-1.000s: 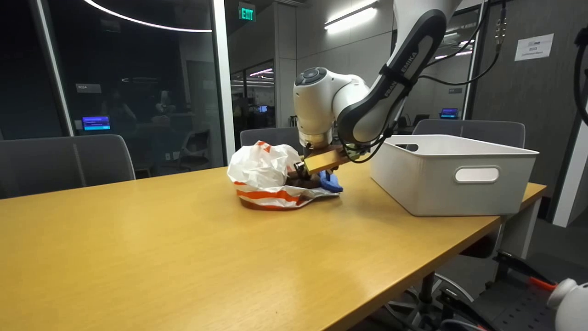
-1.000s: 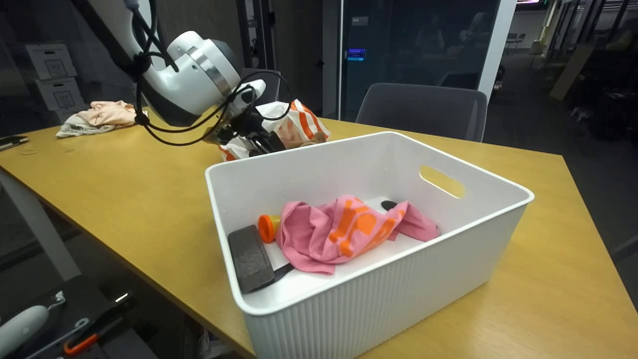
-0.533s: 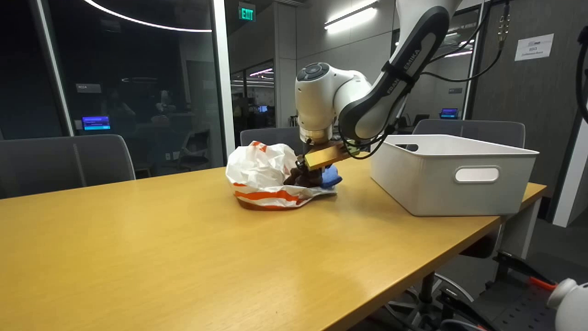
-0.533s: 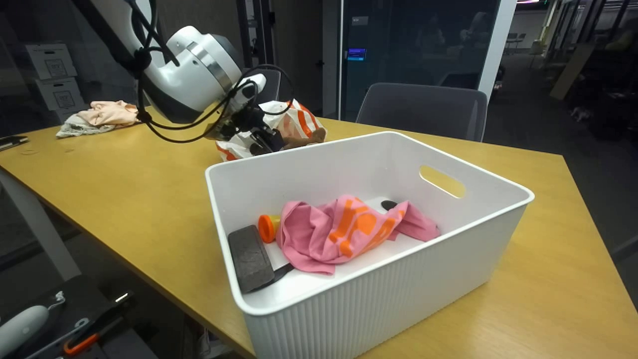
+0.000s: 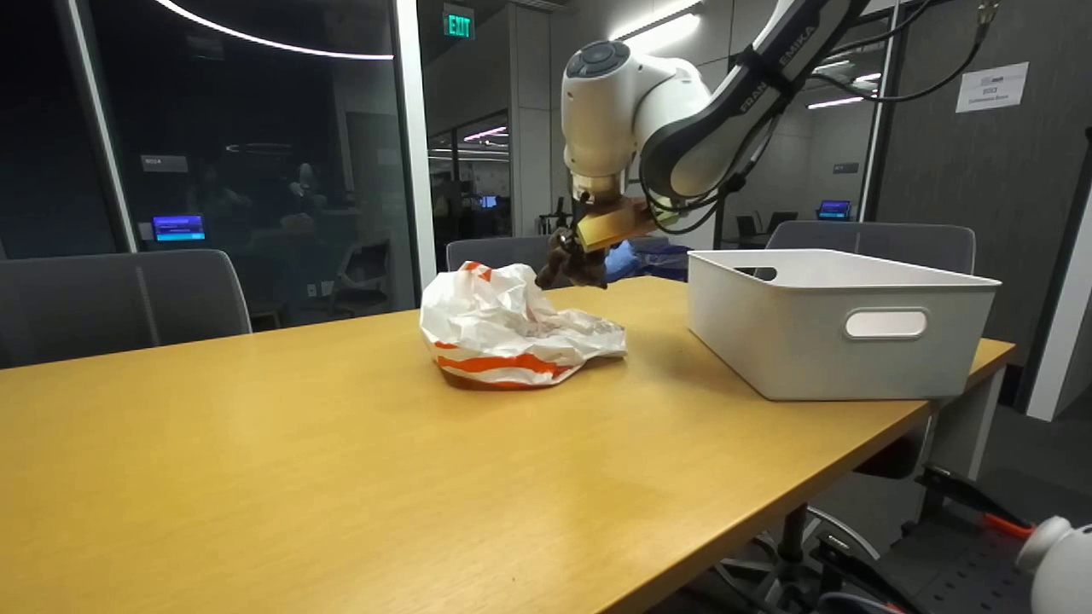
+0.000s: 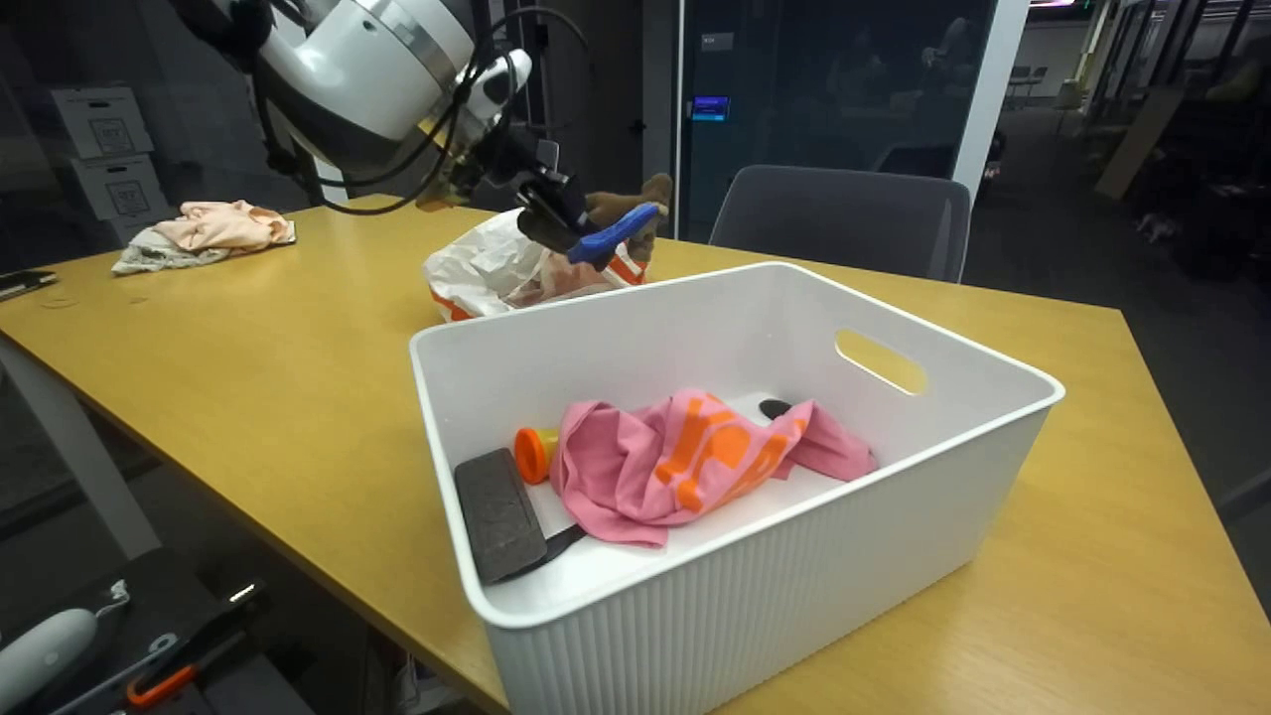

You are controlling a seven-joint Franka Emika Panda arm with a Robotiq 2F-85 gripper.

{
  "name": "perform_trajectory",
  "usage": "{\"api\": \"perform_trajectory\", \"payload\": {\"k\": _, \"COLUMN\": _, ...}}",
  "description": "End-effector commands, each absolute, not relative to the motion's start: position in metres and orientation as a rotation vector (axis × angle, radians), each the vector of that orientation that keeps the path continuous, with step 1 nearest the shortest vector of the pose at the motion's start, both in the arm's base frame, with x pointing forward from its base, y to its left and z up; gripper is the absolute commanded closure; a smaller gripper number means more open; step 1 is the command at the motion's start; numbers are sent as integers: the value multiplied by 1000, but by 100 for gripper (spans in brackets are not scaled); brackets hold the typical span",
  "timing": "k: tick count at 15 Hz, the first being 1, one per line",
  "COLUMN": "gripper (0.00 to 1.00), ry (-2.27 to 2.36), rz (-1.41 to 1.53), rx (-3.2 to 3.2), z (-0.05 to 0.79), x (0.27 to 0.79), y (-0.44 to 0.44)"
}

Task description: Transfer the items, which are in the plastic, to the organization bin

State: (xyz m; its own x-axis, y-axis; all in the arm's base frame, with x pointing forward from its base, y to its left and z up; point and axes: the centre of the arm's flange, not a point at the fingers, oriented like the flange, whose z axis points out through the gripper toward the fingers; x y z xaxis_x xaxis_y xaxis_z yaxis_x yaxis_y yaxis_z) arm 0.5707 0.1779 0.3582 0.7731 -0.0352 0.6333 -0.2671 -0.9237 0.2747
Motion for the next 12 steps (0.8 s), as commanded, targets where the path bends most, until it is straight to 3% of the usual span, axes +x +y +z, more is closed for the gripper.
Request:
{"api": "perform_trajectory", "payload": {"k": 1, "gripper": 96, "ry": -285, "rz": 972, "rx": 2516, "z": 421, "x": 563, "y": 141}}
{"api": "perform_trajectory", "payload": {"k": 7, "gripper": 96, "ry": -542, "rz": 829, "rx": 2285, "z": 477, "x": 542, "y": 29}}
{"api": "perform_trajectory", "payload": {"k": 12, "gripper": 95, "ry": -646, "rz": 538, "rx": 2241, "z": 457, "x": 498, "y": -36}}
